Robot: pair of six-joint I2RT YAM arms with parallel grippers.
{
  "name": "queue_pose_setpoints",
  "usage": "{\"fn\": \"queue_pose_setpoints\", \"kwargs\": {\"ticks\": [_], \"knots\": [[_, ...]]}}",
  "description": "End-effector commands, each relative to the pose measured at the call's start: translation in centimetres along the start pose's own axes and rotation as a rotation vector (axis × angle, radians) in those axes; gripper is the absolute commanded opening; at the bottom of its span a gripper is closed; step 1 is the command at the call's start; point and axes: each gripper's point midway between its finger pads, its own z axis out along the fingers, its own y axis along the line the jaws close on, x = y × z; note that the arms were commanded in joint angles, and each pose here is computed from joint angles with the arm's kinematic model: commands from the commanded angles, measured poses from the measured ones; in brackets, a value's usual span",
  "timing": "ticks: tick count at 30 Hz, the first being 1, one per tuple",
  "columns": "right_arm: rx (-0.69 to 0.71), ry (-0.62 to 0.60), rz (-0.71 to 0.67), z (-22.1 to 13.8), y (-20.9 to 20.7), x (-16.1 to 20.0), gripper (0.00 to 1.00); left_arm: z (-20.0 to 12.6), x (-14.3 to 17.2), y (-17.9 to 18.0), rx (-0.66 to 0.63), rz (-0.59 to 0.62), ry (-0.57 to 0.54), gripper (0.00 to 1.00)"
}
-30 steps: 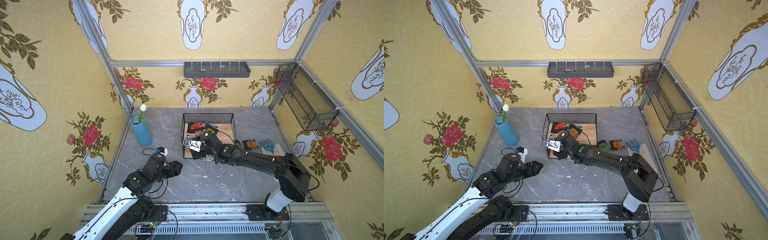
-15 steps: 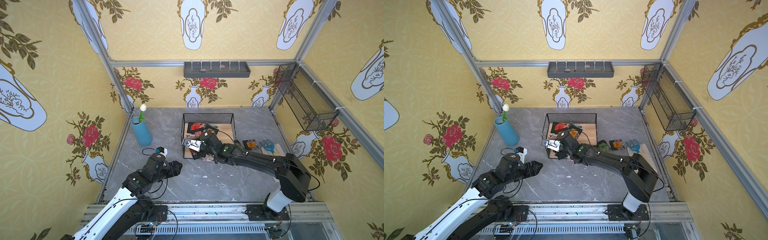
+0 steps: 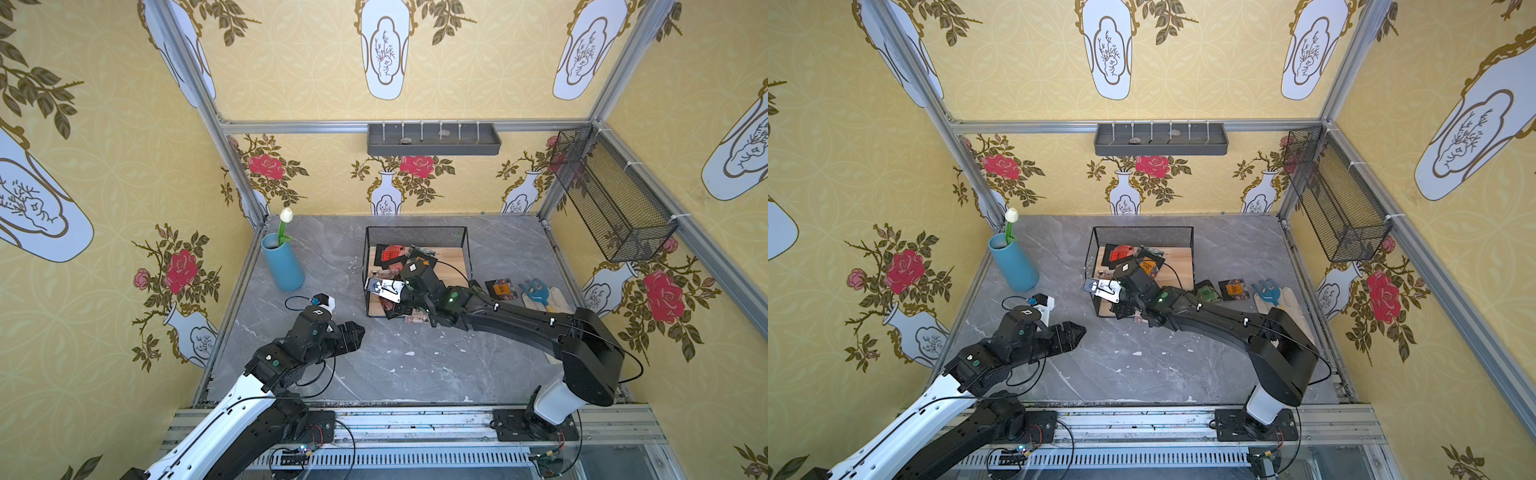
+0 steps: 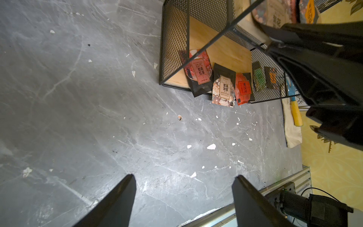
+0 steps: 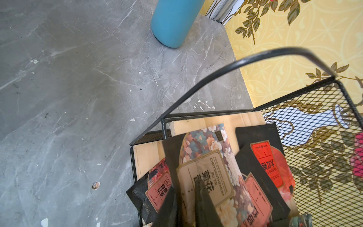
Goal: Remove the tea bags from the shelf
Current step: Pick up the tea bag from the shelf.
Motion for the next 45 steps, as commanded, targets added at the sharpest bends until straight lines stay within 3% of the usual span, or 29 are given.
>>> {"fn": "queue_pose_setpoints", "kwargs": {"ticks": [1,9,31,45], "knots": [[0.035,-0.007,0.006,-0.5,-0.7,-0.5,0.15,-0.1,-0.1,-0.3,0.012,0.005,-0.002,0.86],[0.11,-0.034,-0.024,-1.6,-1.9,-1.6,0.09,-0.2,-0.3,-0.6,0.023,0.005,-0.005,0.86],[0.276,-0.078,-0.093,-8.1,-2.3,-4.3,0.09,0.4,0.0,-2.4,0.089,0.029,0.041,0.85],[0.379,0.015,-0.016,-13.1,-0.6,-2.7,0.09,1.5,1.2,-5.6,0.158,0.1,0.091,0.85]]}}
